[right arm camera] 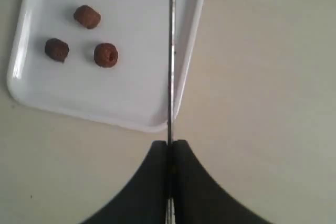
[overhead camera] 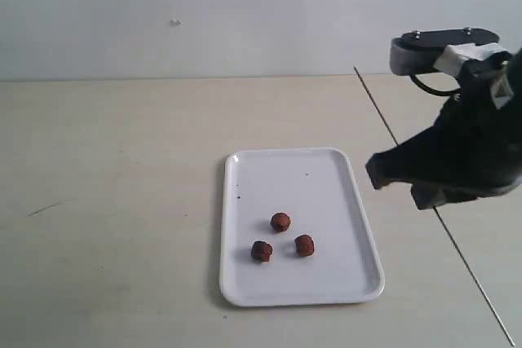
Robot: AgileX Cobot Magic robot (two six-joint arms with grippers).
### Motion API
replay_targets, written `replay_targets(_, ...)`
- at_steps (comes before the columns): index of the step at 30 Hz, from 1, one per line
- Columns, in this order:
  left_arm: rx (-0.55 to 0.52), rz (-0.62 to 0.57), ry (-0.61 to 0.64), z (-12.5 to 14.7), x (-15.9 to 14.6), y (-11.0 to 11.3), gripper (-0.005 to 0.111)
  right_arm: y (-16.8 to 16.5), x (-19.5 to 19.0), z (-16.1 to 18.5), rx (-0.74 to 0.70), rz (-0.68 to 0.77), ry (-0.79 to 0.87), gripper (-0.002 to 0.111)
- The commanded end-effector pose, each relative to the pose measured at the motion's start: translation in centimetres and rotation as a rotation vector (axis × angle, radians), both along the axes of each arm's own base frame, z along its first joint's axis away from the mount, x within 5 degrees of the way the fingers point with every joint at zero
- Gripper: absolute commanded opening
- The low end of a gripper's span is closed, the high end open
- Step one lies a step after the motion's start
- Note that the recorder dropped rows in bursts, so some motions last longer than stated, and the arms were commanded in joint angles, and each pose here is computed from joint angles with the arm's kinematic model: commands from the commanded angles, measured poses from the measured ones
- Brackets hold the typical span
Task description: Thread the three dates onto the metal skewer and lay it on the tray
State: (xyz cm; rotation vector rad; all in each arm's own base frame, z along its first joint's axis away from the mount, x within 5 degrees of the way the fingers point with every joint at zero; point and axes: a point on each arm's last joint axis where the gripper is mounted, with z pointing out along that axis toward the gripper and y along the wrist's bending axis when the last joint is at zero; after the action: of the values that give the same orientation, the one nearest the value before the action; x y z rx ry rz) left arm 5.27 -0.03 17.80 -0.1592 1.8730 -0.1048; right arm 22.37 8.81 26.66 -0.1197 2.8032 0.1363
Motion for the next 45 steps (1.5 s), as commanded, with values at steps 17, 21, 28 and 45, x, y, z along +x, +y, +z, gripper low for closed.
replay_targets(17, 0.262, -0.01, -0.253, 2.3, 0.4, 0.3, 0.0, -1.8, -6.8, 1.2, 0.057, 0.21, -0.122, 0.0)
replay_targets(21, 0.262, -0.01, -0.269, 2.5, 0.4, 0.3, 0.0, -1.8, -6.8, 1.2, 0.058, 0.209, -0.119, 0.0)
replay_targets(28, 0.262, -0.01, -0.265, 2.4, 0.4, 0.3, 0.0, -1.9, -6.9, 1.0, 0.055, 0.213, -0.113, 0.0)
replay_targets(45, -0.234, 0.118, 0.045, 13.6, 6.7, 0.5, 0.0, -1.9, -7.0, 0.6, 0.058, 0.211, -0.093, 0.0)
